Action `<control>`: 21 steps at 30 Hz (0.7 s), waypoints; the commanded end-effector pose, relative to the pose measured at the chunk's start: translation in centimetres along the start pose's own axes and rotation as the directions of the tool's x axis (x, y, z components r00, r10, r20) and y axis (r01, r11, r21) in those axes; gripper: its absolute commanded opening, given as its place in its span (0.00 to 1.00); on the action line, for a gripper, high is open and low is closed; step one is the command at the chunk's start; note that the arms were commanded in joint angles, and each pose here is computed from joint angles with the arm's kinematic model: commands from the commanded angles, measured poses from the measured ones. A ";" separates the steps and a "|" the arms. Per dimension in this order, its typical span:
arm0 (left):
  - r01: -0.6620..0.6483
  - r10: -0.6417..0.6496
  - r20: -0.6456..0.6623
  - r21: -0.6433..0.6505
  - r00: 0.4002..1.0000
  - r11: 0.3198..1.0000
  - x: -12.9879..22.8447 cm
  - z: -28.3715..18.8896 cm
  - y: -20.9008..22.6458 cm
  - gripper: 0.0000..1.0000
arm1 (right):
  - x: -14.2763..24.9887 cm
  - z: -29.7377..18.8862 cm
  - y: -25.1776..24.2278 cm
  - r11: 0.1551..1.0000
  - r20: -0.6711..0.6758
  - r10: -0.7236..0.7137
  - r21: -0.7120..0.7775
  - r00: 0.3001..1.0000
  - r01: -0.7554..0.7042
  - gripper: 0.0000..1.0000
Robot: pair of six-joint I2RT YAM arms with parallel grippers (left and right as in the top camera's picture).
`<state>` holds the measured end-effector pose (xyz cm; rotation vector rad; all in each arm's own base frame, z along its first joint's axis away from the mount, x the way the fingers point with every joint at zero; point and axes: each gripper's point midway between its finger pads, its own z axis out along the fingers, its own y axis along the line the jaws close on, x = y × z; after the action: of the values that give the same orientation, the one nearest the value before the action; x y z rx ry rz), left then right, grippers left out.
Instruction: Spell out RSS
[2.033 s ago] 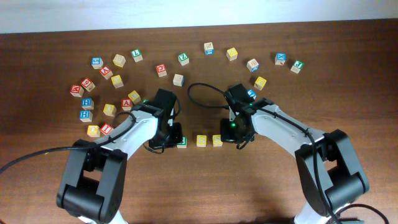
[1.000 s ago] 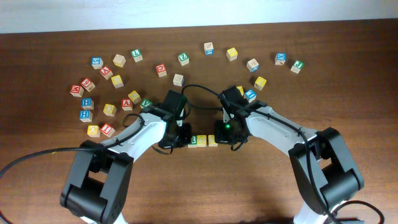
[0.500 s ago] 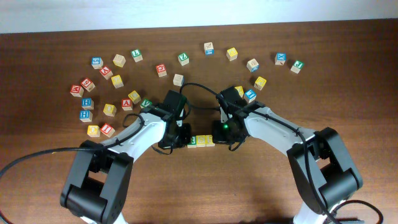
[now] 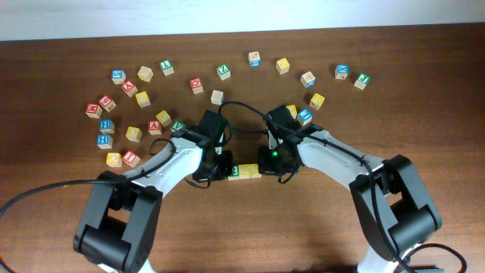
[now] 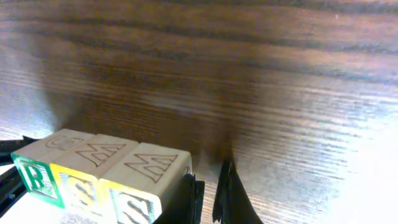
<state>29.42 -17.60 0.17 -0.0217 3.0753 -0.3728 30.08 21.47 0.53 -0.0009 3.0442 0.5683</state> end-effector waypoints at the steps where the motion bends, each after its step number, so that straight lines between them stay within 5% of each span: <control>1: 0.012 -0.012 -0.016 -0.033 1.000 0.999 0.4 0.6 0.7 0.00 | 1.7 0.9 -0.7 0.999 -0.058 0.007 0.039 0.998 -0.005 0.04; 12: 0.030 -0.031 -0.004 -0.050 1.000 0.998 0.0 -0.2 1.4 0.00 | 3.1 0.0 -0.9 0.998 -0.117 0.029 0.058 0.993 -0.022 0.04; 21: 0.256 -0.254 0.055 -0.046 0.966 0.966 -1.9 -4.6 7.7 0.00 | 3.9 -2.0 0.4 0.999 -0.136 0.033 0.014 0.990 -0.032 0.04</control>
<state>30.20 -11.97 1.56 -0.2657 3.0812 -0.3022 26.07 20.03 0.97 0.0323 3.2159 0.5061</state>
